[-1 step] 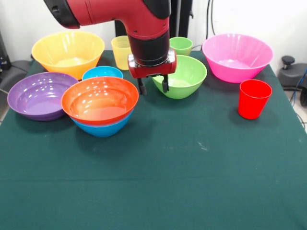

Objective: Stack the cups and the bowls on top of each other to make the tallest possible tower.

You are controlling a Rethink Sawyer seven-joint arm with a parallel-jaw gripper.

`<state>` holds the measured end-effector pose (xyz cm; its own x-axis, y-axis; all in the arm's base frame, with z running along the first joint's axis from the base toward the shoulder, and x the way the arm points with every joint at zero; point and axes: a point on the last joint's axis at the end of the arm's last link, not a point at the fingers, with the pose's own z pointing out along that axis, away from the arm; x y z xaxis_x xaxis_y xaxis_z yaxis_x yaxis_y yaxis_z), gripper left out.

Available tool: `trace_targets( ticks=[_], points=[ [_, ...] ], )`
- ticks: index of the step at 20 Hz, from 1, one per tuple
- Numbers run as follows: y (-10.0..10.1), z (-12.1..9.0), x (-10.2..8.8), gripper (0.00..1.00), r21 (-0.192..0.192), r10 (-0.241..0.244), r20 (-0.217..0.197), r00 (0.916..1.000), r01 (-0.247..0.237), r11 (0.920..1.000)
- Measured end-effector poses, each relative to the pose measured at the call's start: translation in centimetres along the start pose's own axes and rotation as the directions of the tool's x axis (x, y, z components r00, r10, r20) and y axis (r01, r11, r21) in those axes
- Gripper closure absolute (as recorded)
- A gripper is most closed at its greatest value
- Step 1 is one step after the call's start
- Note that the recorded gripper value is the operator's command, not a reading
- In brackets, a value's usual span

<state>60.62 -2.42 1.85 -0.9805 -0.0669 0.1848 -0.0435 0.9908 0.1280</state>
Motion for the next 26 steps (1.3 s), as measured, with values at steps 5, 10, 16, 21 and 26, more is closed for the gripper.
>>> trace_targets(
  ticks=[5,10,16,21,26],
  points=[
    [0.7,-0.1,-0.1,0.0,0.015,-0.006,-0.049,0.9988,0.007,0.9999],
    [1.2,-0.2,-0.3,0.0,0.028,-0.01,-0.089,0.996,0.012,0.9995],
    [1.3,-0.2,-1.1,0.0,0.026,0.005,-0.128,0.9918,-0.001,0.9997],
    [1.4,-0.4,-1.9,0.0,0.022,0.02,-0.155,0.9877,-0.017,0.9996],
    [1.3,-0.4,-3.1,0.0,0.027,0.035,-0.175,0.984,-0.031,0.9992]
  ],
)
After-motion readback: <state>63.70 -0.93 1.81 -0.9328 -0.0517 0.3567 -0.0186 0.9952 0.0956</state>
